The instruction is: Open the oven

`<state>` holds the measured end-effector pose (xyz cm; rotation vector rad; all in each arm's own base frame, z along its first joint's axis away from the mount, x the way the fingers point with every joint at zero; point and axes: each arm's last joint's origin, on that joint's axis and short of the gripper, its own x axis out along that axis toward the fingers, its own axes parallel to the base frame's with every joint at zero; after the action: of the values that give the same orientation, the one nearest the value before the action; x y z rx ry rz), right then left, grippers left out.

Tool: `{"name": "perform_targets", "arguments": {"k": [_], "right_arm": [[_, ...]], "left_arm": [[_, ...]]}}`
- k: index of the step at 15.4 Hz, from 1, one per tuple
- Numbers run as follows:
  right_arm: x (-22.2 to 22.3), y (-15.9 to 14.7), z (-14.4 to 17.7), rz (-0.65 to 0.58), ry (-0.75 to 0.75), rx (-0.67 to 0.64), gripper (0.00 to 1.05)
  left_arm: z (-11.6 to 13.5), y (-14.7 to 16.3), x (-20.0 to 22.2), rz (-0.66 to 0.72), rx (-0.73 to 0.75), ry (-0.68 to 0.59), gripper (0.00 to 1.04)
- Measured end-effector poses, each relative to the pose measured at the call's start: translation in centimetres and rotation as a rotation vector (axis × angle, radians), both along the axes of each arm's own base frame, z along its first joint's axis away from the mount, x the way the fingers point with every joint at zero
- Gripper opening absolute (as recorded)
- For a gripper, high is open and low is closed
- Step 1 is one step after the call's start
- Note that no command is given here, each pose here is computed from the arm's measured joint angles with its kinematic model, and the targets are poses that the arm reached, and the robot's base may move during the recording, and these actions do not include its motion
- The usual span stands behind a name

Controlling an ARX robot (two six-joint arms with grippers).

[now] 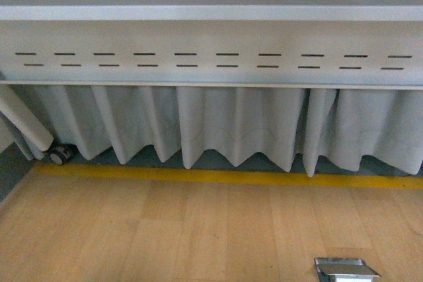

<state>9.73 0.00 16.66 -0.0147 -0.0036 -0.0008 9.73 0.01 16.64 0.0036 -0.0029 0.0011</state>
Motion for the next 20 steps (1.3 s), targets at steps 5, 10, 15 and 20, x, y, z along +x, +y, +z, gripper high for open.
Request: {"name": "perform_targets", "arguments": {"k": [5, 10, 15, 20], "right_arm": [[0.00, 0.00, 0.00, 0.000, 0.000, 0.000, 0.98], [0.00, 0.00, 0.00, 0.000, 0.000, 0.000, 0.98], [0.00, 0.00, 0.00, 0.000, 0.000, 0.000, 0.98], [0.00, 0.00, 0.00, 0.000, 0.000, 0.000, 0.98]], "left_arm": [[0.00, 0.00, 0.00, 0.000, 0.000, 0.000, 0.98], [0.00, 0.00, 0.00, 0.000, 0.000, 0.000, 0.98], [0.00, 0.00, 0.00, 0.000, 0.000, 0.000, 0.98], [0.00, 0.00, 0.00, 0.000, 0.000, 0.000, 0.98]]}}
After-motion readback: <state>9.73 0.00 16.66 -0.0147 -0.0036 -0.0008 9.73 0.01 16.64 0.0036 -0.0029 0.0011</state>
